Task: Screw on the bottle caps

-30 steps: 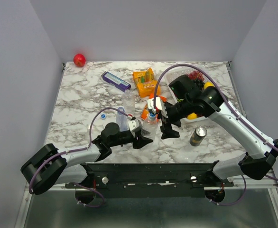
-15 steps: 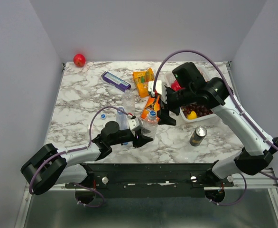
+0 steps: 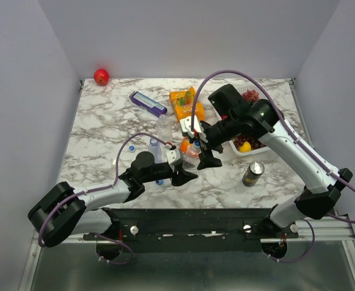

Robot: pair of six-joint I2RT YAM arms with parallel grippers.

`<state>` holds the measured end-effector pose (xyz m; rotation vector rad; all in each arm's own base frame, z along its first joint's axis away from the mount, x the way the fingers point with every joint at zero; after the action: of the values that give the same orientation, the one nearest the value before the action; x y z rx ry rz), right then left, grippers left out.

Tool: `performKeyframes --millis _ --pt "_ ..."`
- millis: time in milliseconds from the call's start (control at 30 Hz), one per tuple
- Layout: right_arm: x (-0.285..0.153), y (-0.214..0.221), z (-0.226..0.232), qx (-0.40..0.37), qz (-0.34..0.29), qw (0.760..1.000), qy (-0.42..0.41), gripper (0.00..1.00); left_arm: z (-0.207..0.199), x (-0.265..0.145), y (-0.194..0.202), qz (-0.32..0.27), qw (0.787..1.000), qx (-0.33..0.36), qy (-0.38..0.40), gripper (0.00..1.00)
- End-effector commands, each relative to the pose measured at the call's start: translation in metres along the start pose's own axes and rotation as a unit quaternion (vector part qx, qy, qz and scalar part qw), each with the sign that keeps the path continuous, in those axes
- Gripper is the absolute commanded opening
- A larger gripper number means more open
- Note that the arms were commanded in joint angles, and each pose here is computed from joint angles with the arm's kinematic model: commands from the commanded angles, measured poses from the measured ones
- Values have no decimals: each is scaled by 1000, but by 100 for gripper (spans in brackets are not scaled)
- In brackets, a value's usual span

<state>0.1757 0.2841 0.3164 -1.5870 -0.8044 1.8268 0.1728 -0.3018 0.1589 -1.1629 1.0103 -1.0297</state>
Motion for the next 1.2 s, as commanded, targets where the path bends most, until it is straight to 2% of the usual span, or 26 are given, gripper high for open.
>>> performKeyframes --millis 0,200,500,600,633,700,767,933,1033,1167 --pt "-6 14 9 -2 19 1000 3 100 9 4 -12 -14 1000 -15 -10 0" --pt "-8 32 7 24 42 998 36 100 28 0 -18 -24 998 -48 -46 0" --pt "-23 81 24 97 114 986 77 100 30 -2 -22 -29 998 -37 -40 0" --pt "-33 73 5 118 85 981 130 100 21 -2 -15 -17 999 -29 -19 0" --pt "-41 54 -5 110 54 981 151 100 19 -2 -12 -14 999 -28 -16 0" --pt "-42 39 -24 134 34 975 175 100 11 -2 -10 -11 1000 -26 1 0" --pt "-48 9 -36 118 -7 974 192 100 7 -2 -9 -7 1000 -23 7 0" --pt "-35 -35 -30 50 -79 990 104 100 -2 1 -3 7 999 -21 30 0" --pt "-27 -39 -12 12 -87 995 42 100 -1 2 -5 9 999 -15 32 0" --pt "-14 -21 7 10 -51 999 -11 100 1 2 -9 4 1000 -8 29 0"
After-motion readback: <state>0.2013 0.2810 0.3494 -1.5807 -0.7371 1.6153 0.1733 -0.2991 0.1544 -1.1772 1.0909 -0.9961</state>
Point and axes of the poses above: each gripper's point midway between its finger pads, its own x axis out along the fingers, its own z axis along the line the jaws close on, y = z × x, the point moved 2 cm from there along -x, back along the fingers, and after that the axes turned 15 degrees about x, right-handed, at the moved point
